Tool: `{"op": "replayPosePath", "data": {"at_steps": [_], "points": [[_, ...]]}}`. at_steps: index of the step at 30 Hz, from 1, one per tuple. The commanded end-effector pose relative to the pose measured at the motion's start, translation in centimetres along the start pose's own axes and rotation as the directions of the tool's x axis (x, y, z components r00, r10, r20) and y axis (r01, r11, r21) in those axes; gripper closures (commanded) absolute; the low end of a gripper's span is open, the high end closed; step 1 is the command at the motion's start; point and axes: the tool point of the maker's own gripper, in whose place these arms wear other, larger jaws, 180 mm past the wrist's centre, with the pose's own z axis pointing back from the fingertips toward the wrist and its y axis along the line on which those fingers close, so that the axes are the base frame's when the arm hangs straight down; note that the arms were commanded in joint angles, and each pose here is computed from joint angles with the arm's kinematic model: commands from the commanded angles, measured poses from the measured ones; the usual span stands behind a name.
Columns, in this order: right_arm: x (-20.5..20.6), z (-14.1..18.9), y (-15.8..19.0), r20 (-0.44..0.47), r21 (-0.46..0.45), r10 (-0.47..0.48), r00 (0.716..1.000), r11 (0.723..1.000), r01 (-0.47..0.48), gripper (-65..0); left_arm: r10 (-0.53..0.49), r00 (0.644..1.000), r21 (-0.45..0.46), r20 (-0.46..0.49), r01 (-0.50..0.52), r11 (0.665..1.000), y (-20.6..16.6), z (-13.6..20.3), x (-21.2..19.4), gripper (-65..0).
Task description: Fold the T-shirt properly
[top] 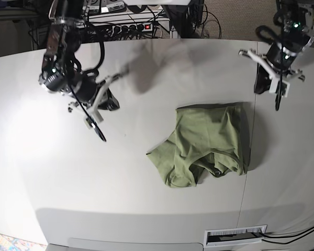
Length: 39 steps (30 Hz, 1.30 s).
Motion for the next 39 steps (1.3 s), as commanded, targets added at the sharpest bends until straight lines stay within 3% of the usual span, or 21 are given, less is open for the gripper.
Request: {"op": "replayPosePath", "data": {"at_steps": [1, 9, 17, 27, 33, 36, 39], "points": [[0.7, 1.0, -0.5, 0.029, -0.022, 0.027, 0.999, 0.999, -0.026, 0.0, -0.002, 1.0, -0.007, 0.016, 0.002, 1.0, 0.1, 0.8, 0.2, -3.5], [-4.0, 5.8, -1.3, -0.05, -0.118, 0.018, 0.999, 0.993, -0.024, 0.0, 0.084, 0.989, -0.013, -0.121, -0.086, 0.996, 0.4, 4.3, -4.6, -3.5], [-10.5, 9.5, -0.6, -0.157, -0.151, -0.114, 0.981, 0.984, 0.09, 0.0, 0.145, 0.942, -0.029, -0.304, -0.161, 0.987, -1.8, 8.1, -10.3, -3.5], [-18.1, 13.2, 3.2, -0.35, -0.128, -0.218, 0.911, 0.974, 0.185, 0.0, 0.188, 0.865, -0.043, -0.465, -0.234, 0.971, -4.6, 12.3, -15.0, -3.5], [-21.4, 15.4, 5.7, -0.45, -0.109, -0.25, 0.857, 0.968, 0.225, 0.0, 0.253, 0.793, 0.012, -0.554, -0.297, 0.955, -4.6, 14.3, -19.3, -3.5], [-22.7, 16.0, 6.2, -0.473, -0.112, -0.269, 0.839, 0.963, 0.245, 0.0, 0.315, 0.77, 0.009, -0.556, -0.373, 0.928, -4.7, 14.8, -21.9, -3.5], [-24.4, 16.0, 6.3, -0.486, -0.125, -0.311, 0.817, 0.95, 0.287, 0.0, 0.388, 0.72, 0.014, -0.575, -0.466, 0.885, -4.7, 14.8, -24.7, -3.5]]}}
